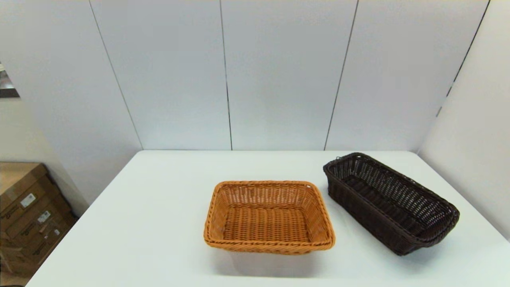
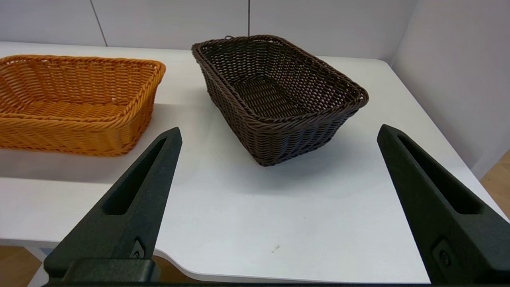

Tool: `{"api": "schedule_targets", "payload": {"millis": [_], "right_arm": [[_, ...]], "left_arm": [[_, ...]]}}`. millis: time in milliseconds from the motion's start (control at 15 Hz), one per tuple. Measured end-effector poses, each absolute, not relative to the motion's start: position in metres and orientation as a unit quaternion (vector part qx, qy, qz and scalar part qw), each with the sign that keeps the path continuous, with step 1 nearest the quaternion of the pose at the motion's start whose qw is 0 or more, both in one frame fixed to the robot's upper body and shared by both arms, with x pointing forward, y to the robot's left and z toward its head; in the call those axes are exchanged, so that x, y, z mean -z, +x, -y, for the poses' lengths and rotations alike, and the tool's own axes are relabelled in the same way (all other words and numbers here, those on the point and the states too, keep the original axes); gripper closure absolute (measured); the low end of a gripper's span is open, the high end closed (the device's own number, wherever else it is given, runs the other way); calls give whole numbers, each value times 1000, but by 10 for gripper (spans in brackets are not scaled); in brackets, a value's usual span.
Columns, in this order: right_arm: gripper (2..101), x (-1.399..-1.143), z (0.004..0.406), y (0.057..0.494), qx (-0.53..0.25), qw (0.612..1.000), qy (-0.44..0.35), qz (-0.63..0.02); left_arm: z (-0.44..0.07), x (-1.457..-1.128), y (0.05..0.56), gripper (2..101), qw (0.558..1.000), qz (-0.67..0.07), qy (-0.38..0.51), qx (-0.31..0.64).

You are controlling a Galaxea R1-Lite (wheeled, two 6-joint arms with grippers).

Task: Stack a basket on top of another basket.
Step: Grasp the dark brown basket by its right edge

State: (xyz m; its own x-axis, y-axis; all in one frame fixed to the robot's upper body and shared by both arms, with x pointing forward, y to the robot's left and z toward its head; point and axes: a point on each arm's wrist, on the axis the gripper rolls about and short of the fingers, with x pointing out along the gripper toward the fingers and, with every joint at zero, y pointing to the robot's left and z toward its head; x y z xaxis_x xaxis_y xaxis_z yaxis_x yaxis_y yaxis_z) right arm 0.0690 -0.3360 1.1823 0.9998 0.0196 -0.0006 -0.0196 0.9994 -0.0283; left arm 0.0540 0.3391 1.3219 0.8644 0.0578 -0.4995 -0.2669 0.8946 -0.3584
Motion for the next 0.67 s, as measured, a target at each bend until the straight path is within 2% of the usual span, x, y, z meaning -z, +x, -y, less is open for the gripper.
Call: {"api": "schedule_targets", "payload": {"millis": [333,667], "right_arm": [[49,-1182,336,69,-10,1000,-14,0],[50,-1182,336,69,-10,1000,-14,0]], "left_arm": [[-326,-1306,25,54,958,-206,-194,-51],[-331,-1300,21,54,953,-204,-223,-10]]}}
